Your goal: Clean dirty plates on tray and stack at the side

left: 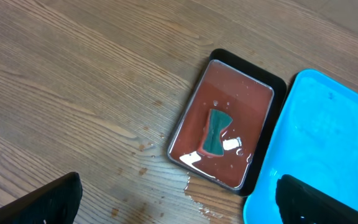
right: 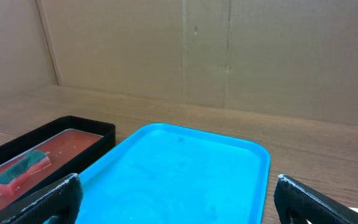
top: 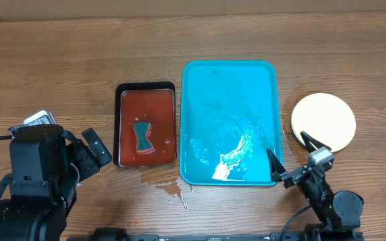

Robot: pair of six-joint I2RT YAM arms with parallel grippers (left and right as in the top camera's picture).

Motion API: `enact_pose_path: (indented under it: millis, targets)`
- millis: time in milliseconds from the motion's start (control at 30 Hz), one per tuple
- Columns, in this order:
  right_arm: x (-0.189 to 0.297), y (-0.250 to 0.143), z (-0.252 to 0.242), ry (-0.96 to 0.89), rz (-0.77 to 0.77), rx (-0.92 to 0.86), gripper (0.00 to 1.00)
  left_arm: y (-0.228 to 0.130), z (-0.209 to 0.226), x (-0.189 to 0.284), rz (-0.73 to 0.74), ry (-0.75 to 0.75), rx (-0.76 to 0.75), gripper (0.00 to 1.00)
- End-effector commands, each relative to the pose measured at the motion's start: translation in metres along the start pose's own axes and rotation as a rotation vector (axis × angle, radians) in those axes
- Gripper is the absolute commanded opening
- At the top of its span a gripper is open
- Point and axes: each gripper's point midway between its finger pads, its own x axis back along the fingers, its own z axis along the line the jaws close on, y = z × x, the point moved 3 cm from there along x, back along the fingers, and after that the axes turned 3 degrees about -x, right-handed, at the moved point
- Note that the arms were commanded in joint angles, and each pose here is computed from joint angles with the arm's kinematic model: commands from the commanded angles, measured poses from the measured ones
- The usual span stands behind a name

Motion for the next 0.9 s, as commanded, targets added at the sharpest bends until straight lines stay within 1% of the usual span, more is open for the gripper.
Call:
enact_pose_path:
  millis: [0,167,333,433,567,667,867]
  targets:
    - [0.000,-0.002,-0.001,-0.008,-0.001,0.001,1.00,0.003,0.001,0.001,-0.015,0.012,0.020,1.00]
    - [0.000,-0.002,-0.001,-0.008,-0.001,0.001,1.00,0.003,0.003,0.004,-0.031,0.010,0.025,1.00]
    - [0.000,-0.002,-0.001,-0.008,-0.001,0.001,1.00,0.022,-0.002,0.011,-0.226,-0.086,0.077,1.00]
    - [0.000,-0.002,-0.001,-0.008,-0.001,0.001,1.00,0.020,-0.015,0.004,-0.320,-0.211,-0.003,1.00]
    - [0.000,-0.002,-0.001,-0.008,-0.001,0.001,1.00,0.007,-0.030,-0.012,-0.445,-0.362,-0.130,1.00]
    - [0.000,-0.002,-0.001,-0.008,-0.001,0.001,1.00,-0.012,-0.037,-0.026,-0.522,-0.445,-0.206,1.00]
    - [0.000,-0.002,-0.001,-0.008,-0.001,0.001,1.00,-0.049,-0.038,-0.055,-0.598,-0.535,-0.237,1.00]
